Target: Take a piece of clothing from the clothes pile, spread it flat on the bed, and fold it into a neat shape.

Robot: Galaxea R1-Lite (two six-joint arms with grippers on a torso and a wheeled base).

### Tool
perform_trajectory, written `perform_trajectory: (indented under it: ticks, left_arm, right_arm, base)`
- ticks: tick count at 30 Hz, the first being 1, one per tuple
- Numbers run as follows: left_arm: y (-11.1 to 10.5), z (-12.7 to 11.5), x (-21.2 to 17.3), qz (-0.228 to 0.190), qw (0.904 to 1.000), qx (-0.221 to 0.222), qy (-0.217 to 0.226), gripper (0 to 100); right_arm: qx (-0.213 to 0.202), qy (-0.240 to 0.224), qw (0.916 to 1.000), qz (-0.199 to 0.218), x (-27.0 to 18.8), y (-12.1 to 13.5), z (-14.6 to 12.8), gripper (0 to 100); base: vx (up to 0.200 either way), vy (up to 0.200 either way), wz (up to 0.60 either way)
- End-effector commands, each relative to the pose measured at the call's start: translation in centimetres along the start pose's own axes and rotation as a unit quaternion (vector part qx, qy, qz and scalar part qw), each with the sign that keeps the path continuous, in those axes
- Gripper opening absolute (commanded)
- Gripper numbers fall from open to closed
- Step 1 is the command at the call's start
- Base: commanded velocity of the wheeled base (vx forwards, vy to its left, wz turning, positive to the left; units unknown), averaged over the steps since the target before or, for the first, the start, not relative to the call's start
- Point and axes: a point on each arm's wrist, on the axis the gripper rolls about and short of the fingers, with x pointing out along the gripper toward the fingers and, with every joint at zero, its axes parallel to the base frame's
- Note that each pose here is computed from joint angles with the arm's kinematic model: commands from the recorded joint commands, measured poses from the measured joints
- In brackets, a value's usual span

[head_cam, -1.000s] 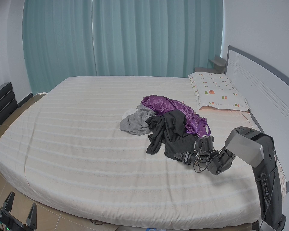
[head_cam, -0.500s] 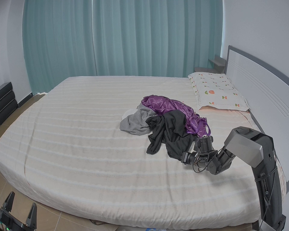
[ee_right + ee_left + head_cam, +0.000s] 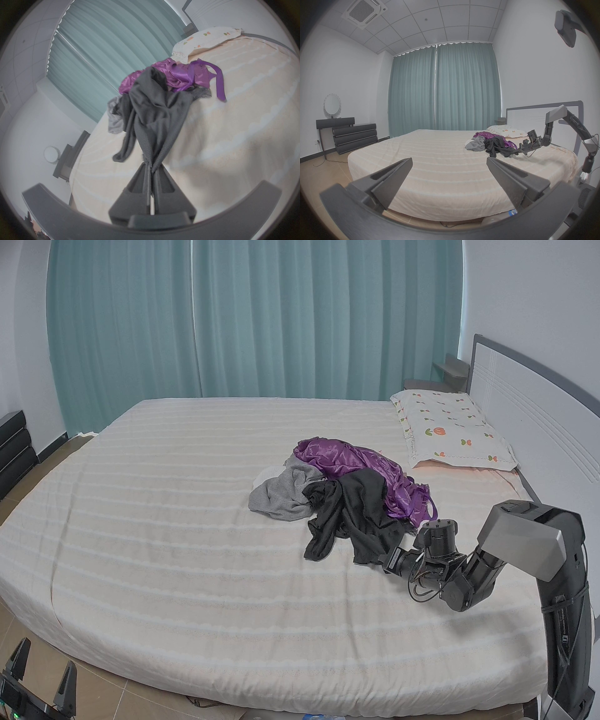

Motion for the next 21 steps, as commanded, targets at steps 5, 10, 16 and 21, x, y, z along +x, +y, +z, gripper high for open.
perform_trajectory:
  ticks: [5, 10, 16, 21]
  left_arm:
    - [0.0, -0.5, 0.0, 0.000, 1.0000, 0.000, 0.000, 100]
    - [0.0, -0.5, 0.0, 0.000, 1.0000, 0.000, 0.000, 100]
    - [0.0, -0.5, 0.0, 0.000, 1.0000, 0.000, 0.000, 100]
    - [0.0, -0.5, 0.0, 0.000, 1.0000, 0.001, -0.001, 100]
  right_arm:
    - [-0.001, -0.054, 0.9944, 0.091, -8.4, 5.7, 1.9, 0]
    - [-0.013, -0.075, 0.9879, 0.135, -13.4, 8.3, 2.1, 0]
    - [-0.026, -0.088, 0.9780, 0.187, -18.5, 11.0, 1.8, 0]
    - [-0.037, -0.122, 0.9622, 0.241, -22.4, 13.3, 2.6, 0]
  base:
    - [0.000, 0.000, 0.00]
    - [0.000, 0.000, 0.00]
    - [0.000, 0.000, 0.00]
    - [0.000, 0.000, 0.00]
